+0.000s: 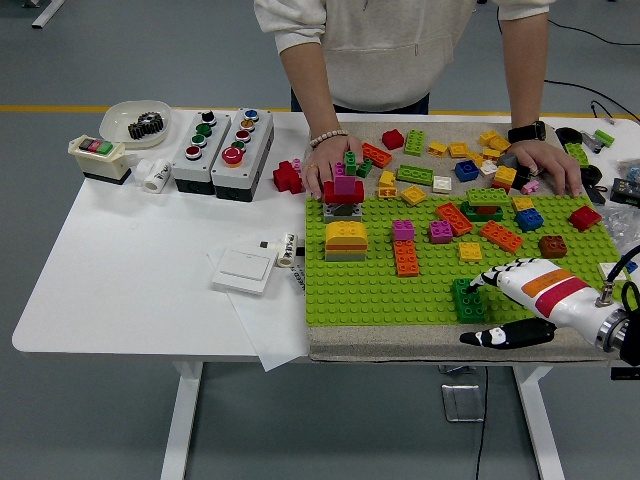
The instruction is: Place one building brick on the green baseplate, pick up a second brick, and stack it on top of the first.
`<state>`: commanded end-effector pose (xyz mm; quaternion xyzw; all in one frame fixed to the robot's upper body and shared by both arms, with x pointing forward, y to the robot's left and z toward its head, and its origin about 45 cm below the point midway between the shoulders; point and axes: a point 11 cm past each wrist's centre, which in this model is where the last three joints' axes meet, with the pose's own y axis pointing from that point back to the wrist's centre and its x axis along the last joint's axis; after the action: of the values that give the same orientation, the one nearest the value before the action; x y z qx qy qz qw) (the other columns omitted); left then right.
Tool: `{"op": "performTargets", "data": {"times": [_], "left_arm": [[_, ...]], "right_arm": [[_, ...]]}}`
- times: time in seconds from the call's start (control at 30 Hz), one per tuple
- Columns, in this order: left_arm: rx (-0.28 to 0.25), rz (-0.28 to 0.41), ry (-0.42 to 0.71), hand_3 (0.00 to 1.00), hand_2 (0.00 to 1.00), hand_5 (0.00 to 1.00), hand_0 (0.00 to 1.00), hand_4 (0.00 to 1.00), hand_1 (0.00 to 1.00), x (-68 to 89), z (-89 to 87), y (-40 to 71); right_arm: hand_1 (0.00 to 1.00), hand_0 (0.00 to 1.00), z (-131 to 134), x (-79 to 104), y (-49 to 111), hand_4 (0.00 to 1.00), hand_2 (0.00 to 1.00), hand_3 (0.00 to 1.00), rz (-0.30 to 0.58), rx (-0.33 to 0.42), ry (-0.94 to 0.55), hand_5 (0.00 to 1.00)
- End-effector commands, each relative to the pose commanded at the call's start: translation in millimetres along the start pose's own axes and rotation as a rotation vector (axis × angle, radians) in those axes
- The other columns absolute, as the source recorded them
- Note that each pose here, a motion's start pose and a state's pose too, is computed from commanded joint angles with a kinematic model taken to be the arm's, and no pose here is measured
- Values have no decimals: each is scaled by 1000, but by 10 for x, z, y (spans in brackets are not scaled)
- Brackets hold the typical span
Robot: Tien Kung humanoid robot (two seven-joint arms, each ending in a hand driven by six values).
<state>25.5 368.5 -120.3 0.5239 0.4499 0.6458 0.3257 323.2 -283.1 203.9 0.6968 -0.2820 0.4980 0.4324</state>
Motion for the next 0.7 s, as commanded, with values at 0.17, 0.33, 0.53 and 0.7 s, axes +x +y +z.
{"op": "performTargets", "data": {"times": [0.17, 0.33, 0.53, 0.7], "left_arm": [[2, 1, -4, 602, 778, 676, 824, 677, 788, 2, -5, -1], [2, 2, -7, 602, 777, 676, 824, 677, 788, 4, -4, -1], [-1, 0, -7, 602, 777, 676, 824, 677, 788, 2, 5, 0], [-3, -1, -5, 602, 777, 676, 824, 676, 788, -4, 15, 2]], "right_arm": [[736, 774, -14, -21, -9, 998, 765, 761, -4, 4, -1, 998], [737, 775, -6, -36, -16, 998, 764, 764, -8, -1, -2, 998], [739, 775, -9, -30, -31, 998, 764, 763, -6, -1, -2, 998], [738, 776, -3, -41, -43, 998, 764, 763, -10, -4, -1, 998]]}}
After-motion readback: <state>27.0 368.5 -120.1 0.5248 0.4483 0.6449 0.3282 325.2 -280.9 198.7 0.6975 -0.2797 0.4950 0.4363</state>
